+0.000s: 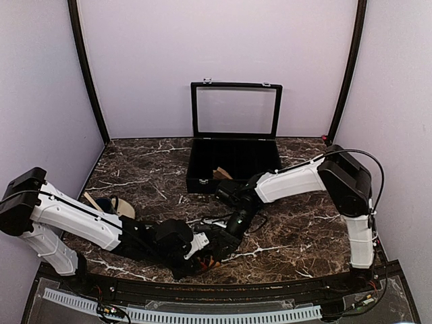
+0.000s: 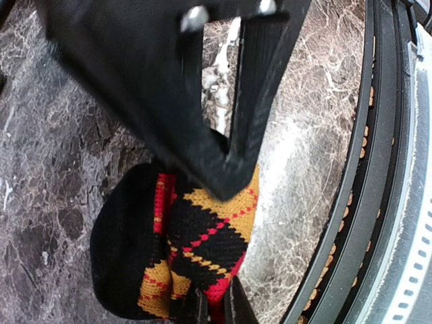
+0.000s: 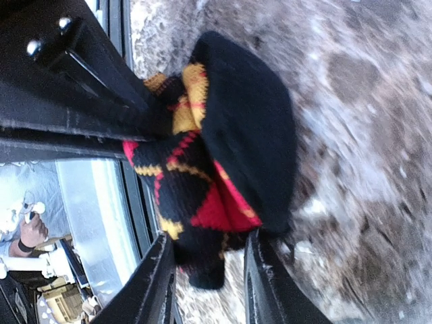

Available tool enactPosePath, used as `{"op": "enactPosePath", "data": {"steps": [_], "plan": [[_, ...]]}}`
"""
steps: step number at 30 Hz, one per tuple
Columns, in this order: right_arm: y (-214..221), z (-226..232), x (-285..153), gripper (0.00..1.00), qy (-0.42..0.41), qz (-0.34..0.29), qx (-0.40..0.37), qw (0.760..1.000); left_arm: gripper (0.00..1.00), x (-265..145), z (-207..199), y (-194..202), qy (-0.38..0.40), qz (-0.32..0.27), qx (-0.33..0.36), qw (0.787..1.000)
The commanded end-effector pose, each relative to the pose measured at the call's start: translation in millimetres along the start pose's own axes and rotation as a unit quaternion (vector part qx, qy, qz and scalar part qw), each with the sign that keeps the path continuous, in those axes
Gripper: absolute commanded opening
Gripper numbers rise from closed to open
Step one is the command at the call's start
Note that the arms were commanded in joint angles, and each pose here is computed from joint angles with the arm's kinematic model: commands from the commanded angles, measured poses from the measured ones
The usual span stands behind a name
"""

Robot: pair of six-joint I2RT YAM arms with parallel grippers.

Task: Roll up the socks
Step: Roll the sock at the center of the board.

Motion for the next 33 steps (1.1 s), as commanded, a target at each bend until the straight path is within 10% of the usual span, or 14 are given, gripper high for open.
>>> {"op": "enactPosePath", "data": {"steps": [1, 33], "plan": [[-8, 1, -19, 0.33, 0.013, -0.042, -0.008, 0.999, 0.0, 9, 9, 42, 0.009, 0.089, -0.029, 0.996], [18, 2, -92, 0.33, 0.263, -0.215, -0.075, 0.938, 0.0, 18, 29, 45, 0.217, 0.201, -0.214, 0.931]]}}
Point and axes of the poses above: each gripper's point midway between its finger pads, its own x axis out along the fingers, its own z axis along the line the jaws close on, y = z × x, the point moved 1 cm from there along -x, back along the fingers, and after that the axes turned 4 degrees about -x, right-handed, at the moved point
